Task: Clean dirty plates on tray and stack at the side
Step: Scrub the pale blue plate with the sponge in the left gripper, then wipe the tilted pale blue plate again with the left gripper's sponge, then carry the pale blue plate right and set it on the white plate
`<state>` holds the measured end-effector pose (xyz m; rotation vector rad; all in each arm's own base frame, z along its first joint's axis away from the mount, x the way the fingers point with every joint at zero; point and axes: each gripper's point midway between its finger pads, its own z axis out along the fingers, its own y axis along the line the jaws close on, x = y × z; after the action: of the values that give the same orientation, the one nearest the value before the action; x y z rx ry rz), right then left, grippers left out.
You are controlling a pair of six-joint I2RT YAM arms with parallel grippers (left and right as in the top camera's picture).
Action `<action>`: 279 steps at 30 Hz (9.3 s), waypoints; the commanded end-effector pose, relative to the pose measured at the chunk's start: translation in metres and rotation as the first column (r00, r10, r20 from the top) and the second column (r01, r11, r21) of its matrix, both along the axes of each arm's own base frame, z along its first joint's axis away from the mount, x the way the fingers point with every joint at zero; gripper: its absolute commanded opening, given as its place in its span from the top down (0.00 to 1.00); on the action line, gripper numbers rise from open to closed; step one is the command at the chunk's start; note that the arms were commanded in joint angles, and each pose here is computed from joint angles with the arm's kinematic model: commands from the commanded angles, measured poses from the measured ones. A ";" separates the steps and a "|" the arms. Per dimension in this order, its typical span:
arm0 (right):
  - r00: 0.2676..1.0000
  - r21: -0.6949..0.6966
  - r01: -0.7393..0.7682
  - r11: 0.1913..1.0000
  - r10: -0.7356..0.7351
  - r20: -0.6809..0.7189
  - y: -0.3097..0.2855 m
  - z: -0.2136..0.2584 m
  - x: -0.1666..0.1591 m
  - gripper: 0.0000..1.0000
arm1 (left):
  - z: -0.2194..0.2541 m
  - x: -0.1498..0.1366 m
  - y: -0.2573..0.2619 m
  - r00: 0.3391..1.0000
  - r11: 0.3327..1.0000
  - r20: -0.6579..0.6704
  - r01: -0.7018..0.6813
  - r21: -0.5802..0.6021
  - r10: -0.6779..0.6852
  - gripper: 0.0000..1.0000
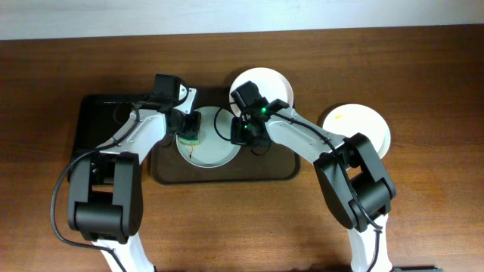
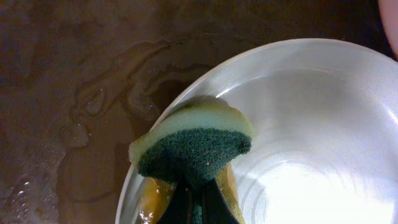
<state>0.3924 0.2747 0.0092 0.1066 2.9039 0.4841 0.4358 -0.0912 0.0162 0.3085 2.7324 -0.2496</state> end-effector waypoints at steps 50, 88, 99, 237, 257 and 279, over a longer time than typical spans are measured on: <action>1.000 -0.019 -0.004 1.000 0.004 -0.016 -0.002 -0.007 -0.003 0.96 | -0.014 0.031 0.008 0.998 0.996 -0.003 -0.065 0.065 0.065 0.99; 0.998 -0.015 -0.020 1.000 0.019 -0.054 -0.002 -0.009 -0.012 0.96 | 0.101 0.065 0.022 0.990 0.978 0.052 -0.134 0.161 0.128 0.99; 0.997 -0.011 0.000 1.000 0.000 -0.081 -0.002 -0.010 -0.016 0.96 | 0.119 0.055 0.020 0.993 0.982 0.001 -0.118 0.150 0.119 0.99; 0.991 0.020 -0.012 1.000 0.015 -0.137 0.022 -0.035 0.012 0.96 | -0.013 -0.034 0.090 0.852 0.694 0.129 -0.493 0.525 0.508 0.99; 0.991 0.021 -0.012 1.000 0.015 -0.133 0.023 -0.035 0.013 0.96 | 0.031 0.067 0.058 0.844 0.814 0.455 -0.462 0.351 0.283 0.99; 0.991 0.024 -0.013 1.000 0.016 -0.129 0.023 -0.035 0.014 0.96 | 0.078 -0.002 0.007 0.986 0.966 -0.145 -0.045 0.253 0.084 0.99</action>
<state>0.4107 0.3137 0.0052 0.0588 2.9732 0.6520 0.4048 -0.0745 0.0553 0.2855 3.0142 0.2033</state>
